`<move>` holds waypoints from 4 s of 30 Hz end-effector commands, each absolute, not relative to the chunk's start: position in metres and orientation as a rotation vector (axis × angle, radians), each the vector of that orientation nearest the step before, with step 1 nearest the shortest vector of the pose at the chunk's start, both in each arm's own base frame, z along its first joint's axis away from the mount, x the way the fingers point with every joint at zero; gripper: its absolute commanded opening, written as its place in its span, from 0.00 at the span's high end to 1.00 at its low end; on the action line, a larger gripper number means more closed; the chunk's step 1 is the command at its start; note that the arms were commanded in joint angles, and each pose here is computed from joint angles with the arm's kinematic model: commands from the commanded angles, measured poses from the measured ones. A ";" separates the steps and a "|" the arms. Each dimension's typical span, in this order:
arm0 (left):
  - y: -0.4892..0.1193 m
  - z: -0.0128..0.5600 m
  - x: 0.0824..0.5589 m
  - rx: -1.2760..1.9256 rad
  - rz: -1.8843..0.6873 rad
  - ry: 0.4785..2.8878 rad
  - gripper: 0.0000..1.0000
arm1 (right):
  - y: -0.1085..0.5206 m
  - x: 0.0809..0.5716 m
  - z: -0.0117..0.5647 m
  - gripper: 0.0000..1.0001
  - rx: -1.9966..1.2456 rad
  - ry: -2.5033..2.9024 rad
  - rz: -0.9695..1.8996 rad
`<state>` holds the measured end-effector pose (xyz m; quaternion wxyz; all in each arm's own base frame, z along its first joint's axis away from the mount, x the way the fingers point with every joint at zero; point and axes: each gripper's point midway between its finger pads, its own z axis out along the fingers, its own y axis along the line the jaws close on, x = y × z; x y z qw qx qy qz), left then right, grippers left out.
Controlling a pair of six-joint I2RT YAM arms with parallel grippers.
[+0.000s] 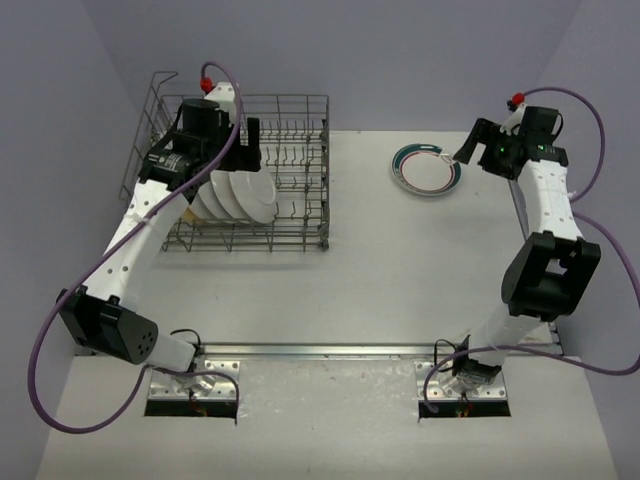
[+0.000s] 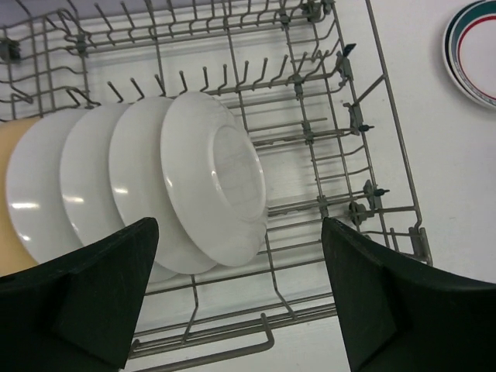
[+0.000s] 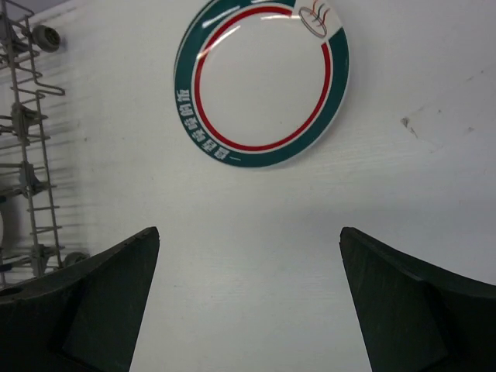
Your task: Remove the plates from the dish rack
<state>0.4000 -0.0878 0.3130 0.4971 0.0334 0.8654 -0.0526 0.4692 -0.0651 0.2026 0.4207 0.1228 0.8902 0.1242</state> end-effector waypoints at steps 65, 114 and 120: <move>-0.222 0.358 0.325 1.262 0.096 1.466 1.00 | 0.040 0.319 0.291 0.01 0.004 2.055 0.663; -0.270 0.250 0.260 1.776 0.529 0.924 1.00 | 0.198 0.255 0.245 0.43 -0.364 2.273 1.508; -0.270 0.248 0.259 1.776 0.520 0.928 1.00 | 0.199 0.258 0.243 0.42 -0.312 2.289 1.531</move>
